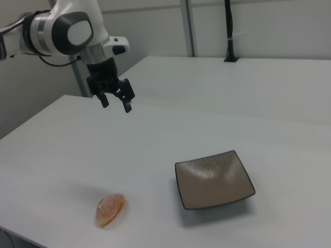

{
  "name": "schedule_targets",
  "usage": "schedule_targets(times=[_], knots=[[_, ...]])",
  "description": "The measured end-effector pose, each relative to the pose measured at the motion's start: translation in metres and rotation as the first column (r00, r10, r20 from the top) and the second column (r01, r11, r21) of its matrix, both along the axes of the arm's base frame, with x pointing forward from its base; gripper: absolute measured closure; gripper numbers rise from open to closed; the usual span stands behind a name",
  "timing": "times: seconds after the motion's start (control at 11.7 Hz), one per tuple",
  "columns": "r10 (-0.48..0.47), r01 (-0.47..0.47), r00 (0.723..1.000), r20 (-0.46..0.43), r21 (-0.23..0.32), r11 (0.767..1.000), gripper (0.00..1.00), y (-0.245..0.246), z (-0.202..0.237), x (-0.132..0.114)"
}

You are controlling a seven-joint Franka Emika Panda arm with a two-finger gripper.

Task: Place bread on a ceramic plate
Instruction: 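Move the open gripper down over the orange bread roll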

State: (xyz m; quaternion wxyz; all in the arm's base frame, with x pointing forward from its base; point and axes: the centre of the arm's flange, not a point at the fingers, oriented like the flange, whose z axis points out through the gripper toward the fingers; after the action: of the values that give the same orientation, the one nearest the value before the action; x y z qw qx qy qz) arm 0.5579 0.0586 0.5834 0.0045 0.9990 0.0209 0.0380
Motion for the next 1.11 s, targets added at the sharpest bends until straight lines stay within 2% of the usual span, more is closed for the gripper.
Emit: schedule_targets(times=[0.77, 1.11], knots=[[0.021, -0.021, 1.0, -0.01, -0.002, 1.0, 0.0, 0.0, -0.005, 0.001], [0.025, -0.026, 0.998, -0.058, -0.007, 1.0, 0.0, -0.001, -0.028, -0.006]])
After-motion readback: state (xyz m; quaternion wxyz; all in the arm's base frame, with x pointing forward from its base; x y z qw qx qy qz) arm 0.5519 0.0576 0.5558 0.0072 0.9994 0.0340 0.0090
